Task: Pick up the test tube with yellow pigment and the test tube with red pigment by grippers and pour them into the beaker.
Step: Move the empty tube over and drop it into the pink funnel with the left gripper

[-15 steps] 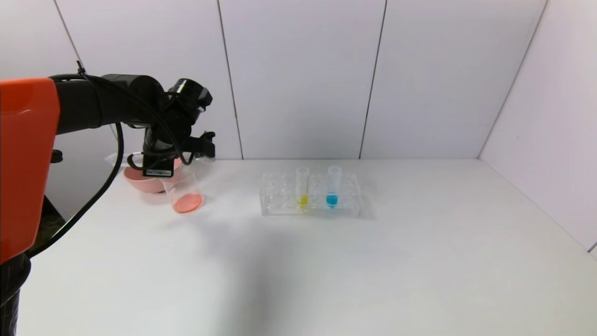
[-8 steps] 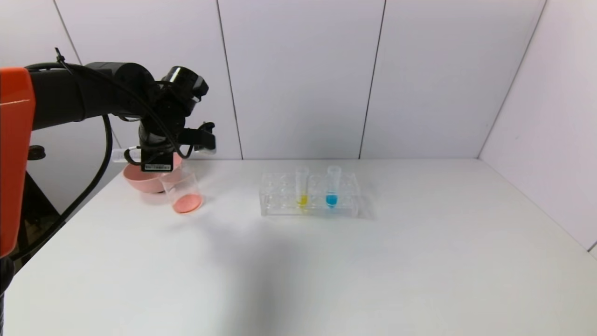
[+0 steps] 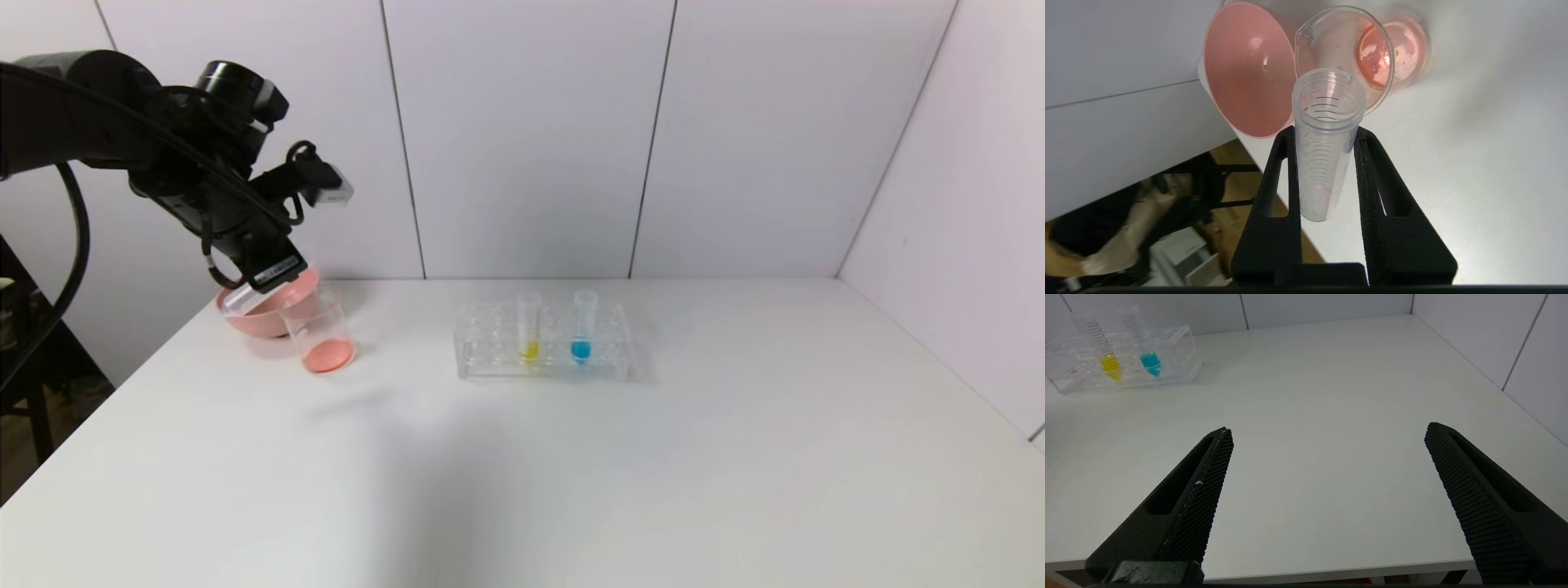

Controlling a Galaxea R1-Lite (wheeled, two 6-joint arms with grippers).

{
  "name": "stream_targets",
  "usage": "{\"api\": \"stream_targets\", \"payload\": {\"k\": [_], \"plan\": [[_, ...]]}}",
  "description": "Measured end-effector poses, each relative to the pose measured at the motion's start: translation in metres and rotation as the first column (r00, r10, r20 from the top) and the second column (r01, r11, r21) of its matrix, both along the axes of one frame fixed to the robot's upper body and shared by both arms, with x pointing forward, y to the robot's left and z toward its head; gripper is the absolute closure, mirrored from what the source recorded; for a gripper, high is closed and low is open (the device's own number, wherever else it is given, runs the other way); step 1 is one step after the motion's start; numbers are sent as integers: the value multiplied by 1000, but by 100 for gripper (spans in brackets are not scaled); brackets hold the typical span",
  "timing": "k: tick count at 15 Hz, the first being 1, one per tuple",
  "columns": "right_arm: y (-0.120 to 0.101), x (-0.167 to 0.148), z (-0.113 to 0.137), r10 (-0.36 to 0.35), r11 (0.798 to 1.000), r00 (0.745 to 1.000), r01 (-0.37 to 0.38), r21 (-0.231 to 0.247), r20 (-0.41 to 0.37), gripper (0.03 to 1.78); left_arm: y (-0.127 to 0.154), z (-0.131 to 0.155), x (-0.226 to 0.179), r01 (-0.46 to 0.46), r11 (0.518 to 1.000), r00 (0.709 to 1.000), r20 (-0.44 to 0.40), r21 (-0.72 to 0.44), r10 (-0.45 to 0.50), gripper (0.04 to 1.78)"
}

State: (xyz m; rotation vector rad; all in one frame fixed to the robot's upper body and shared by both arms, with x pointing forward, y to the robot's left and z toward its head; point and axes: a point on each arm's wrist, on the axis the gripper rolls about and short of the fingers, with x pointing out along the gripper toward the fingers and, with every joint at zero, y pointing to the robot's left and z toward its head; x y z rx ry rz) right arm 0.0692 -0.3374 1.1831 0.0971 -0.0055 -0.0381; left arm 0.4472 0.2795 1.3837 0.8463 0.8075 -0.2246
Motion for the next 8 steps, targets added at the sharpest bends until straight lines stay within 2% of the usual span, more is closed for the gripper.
{"api": "stream_targets", "payload": {"k": [2, 5, 8], "plan": [[0, 0, 0, 0, 1000, 1000, 0, 0, 0, 10, 5, 8, -12, -102, 984, 993, 36, -149, 108, 140], [0, 0, 0, 0, 1000, 1000, 0, 0, 0, 10, 9, 5, -24, -238, 907, 954, 88, -348, 285, 140], [0, 0, 0, 0, 1000, 1000, 0, 1, 0, 10, 13, -10, -29, -250, 819, 896, 197, -516, 398, 140]]}}
